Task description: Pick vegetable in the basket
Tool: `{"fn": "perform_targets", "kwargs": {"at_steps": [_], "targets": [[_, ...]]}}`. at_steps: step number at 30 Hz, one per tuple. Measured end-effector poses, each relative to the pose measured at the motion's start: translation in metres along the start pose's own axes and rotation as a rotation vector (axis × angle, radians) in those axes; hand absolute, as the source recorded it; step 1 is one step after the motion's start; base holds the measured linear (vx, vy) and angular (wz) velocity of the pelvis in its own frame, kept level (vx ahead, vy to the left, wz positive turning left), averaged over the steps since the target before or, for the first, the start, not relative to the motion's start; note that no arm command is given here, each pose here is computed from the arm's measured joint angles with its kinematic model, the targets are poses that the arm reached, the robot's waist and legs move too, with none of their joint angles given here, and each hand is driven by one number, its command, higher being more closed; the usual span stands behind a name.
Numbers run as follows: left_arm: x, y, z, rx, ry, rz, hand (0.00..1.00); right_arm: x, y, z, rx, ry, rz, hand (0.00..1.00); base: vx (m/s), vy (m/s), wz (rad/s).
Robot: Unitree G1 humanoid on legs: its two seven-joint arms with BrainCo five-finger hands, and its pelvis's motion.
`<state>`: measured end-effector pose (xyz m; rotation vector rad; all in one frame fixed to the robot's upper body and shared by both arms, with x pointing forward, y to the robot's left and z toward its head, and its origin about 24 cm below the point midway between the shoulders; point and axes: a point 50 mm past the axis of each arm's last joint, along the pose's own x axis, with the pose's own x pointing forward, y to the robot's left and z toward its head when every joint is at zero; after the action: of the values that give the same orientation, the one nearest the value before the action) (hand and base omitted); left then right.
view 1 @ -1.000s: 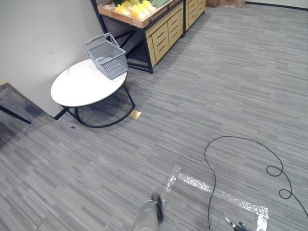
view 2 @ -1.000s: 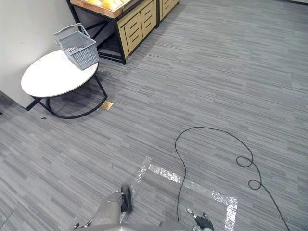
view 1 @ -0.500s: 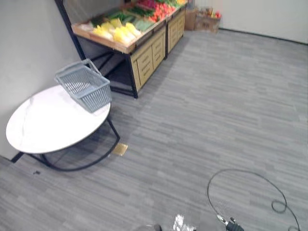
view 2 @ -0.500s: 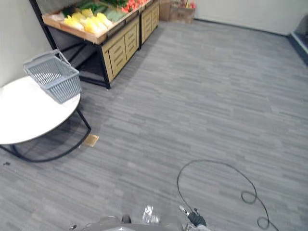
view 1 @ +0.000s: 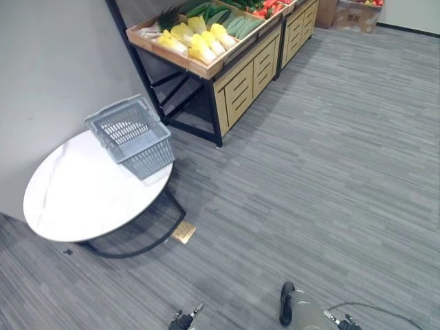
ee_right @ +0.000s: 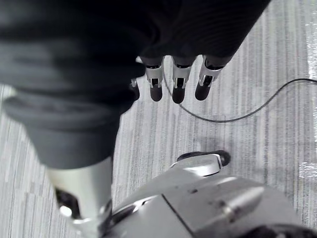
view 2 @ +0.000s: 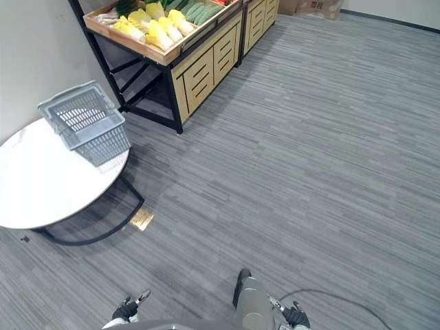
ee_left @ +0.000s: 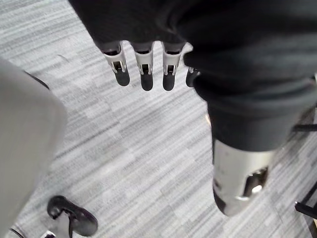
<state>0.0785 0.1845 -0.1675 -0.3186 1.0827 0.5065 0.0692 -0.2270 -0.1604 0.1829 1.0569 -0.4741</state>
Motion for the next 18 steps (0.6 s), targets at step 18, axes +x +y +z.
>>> {"fn": "perform_targets", "kwargs": {"at_steps": [18], "targets": [[0.006, 0.018, 0.03, 0.014, -0.073, 0.042, 0.0, 0.005, 0.037, 0.008, -0.041, 0.024, 0.081, 0.0, 0.41, 0.092, 0.21]]}}
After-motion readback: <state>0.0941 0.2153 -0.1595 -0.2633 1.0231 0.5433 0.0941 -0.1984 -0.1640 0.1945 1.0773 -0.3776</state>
